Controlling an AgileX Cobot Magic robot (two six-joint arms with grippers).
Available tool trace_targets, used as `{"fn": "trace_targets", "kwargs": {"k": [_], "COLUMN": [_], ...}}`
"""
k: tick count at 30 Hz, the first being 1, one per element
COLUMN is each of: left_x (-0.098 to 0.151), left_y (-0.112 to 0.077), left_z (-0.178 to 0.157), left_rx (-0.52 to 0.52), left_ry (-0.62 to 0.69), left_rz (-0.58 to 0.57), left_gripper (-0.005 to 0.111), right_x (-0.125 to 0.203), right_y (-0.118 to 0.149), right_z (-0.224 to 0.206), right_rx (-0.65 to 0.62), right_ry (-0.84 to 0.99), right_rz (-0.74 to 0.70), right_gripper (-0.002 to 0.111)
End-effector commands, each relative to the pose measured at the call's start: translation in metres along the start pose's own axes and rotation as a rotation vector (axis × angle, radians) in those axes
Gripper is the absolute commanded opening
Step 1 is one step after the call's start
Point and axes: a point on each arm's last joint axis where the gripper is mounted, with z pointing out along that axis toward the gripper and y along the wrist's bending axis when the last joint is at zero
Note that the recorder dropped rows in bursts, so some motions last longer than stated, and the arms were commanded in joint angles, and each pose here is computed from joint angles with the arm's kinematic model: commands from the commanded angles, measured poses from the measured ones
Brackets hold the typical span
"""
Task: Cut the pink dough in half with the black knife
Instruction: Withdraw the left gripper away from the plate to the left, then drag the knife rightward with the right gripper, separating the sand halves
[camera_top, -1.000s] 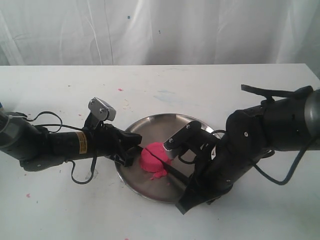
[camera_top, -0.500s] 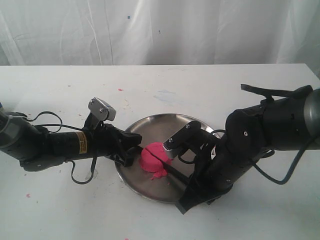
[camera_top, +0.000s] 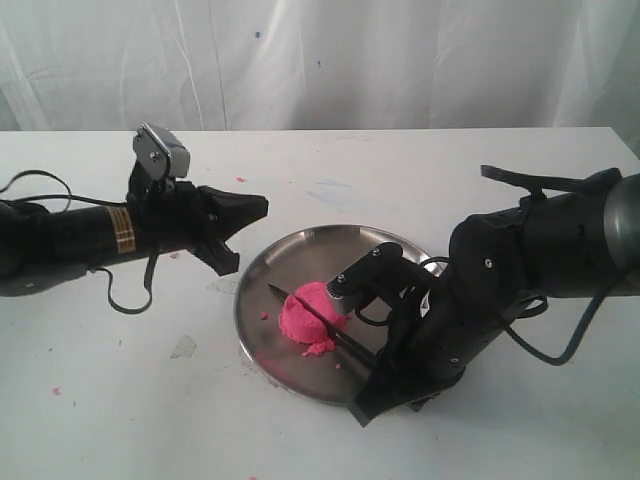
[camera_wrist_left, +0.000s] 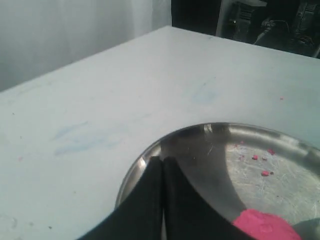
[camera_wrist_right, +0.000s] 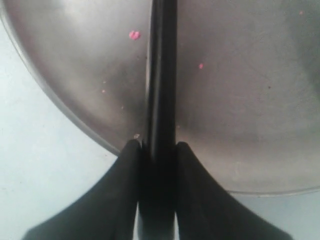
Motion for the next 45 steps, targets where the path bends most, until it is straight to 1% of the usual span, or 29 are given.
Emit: {"fn": "trace_targets", "kwargs": {"k": [1, 3, 4, 6, 9, 11, 12, 13, 14, 15, 16, 18, 20, 22, 25, 27, 30, 32, 34, 36, 40, 45], "left_x": [-0.033, -0.045, -0.049, -0.048, -0.036, -0.021, -0.016, -0.010, -0.006, -0.003, -0.001, -0.002, -0.007, -0.016, -0.029, -0.036, -0.043, -0.043, -0.038, -0.035, -0.036, -0.036], "left_y": [-0.011, -0.018, -0.020, -0.023, -0.020, -0.016, -0.015, -0.016, -0.018, -0.021, -0.024, -0.034, -0.045, -0.053, -0.059, -0.062, -0.064, -0.064, -0.062, -0.061, -0.062, -0.062], "left_z": [-0.018, -0.028, -0.034, -0.048, -0.076, -0.100, -0.111, -0.121, -0.129, -0.134, -0.137, -0.140, -0.142, -0.144, -0.151, -0.157, -0.169, -0.175, -0.182, -0.186, -0.185, -0.184], "left_rx": [0.038, 0.014, -0.016, -0.110, -0.332, -0.488, -0.545, -0.584, -0.607, -0.614, -0.611, -0.578, -0.535, -0.525, -0.546, -0.564, -0.618, -0.651, -0.684, -0.704, -0.702, -0.700], "left_ry": [-0.041, -0.043, -0.025, 0.056, 0.311, 0.557, 0.663, 0.749, 0.809, 0.834, 0.834, 0.773, 0.675, 0.583, 0.510, 0.494, 0.506, 0.557, 0.644, 0.689, 0.672, 0.665], "left_rz": [0.106, 0.130, 0.135, 0.124, 0.100, 0.110, 0.126, 0.132, 0.136, 0.134, 0.133, 0.137, 0.149, 0.141, 0.151, 0.181, 0.197, 0.221, 0.250, 0.252, 0.238, 0.232], "left_gripper": [0.000, 0.000, 0.000, 0.000, 0.000, 0.000, 0.000, 0.000, 0.000, 0.000, 0.000, 0.000, 0.000, 0.000, 0.000, 0.000, 0.000, 0.000, 0.000, 0.000, 0.000, 0.000], "right_x": [0.011, 0.010, 0.010, 0.009, 0.007, 0.005, 0.004, 0.004, 0.003, 0.003, 0.003, 0.005, 0.006, 0.007, 0.008, 0.006, 0.002, 0.000, 0.000, 0.000, -0.001, -0.008], "right_y": [0.002, 0.002, 0.001, 0.001, 0.001, 0.001, 0.001, 0.001, 0.001, 0.001, 0.001, 0.001, 0.002, 0.002, 0.003, 0.002, 0.003, 0.004, 0.004, 0.005, 0.008, 0.008], "right_z": [0.006, 0.006, 0.006, 0.006, 0.005, 0.004, 0.004, 0.003, 0.003, 0.003, 0.003, 0.003, 0.003, 0.003, 0.003, 0.002, -0.001, -0.002, -0.003, -0.003, -0.004, -0.009], "right_rx": [-0.022, -0.020, -0.019, -0.017, -0.017, -0.017, -0.017, -0.017, -0.017, -0.017, -0.017, -0.022, -0.026, -0.031, -0.039, -0.039, -0.044, -0.055, -0.062, -0.076, -0.109, -0.107], "right_ry": [0.098, 0.092, 0.090, 0.082, 0.078, 0.075, 0.072, 0.072, 0.069, 0.069, 0.069, 0.087, 0.099, 0.113, 0.125, 0.120, 0.115, 0.110, 0.112, 0.117, 0.118, 0.104], "right_rz": [-0.006, -0.006, -0.008, -0.008, -0.009, -0.010, -0.010, -0.010, -0.010, -0.010, -0.010, -0.015, -0.019, -0.019, -0.051, -0.062, -0.059, -0.044, -0.038, -0.051, -0.078, -0.081], "right_gripper": [0.000, 0.000, 0.000, 0.000, 0.000, 0.000, 0.000, 0.000, 0.000, 0.000, 0.000, 0.000, 0.000, 0.000, 0.000, 0.000, 0.000, 0.000, 0.000, 0.000, 0.000, 0.000]}}
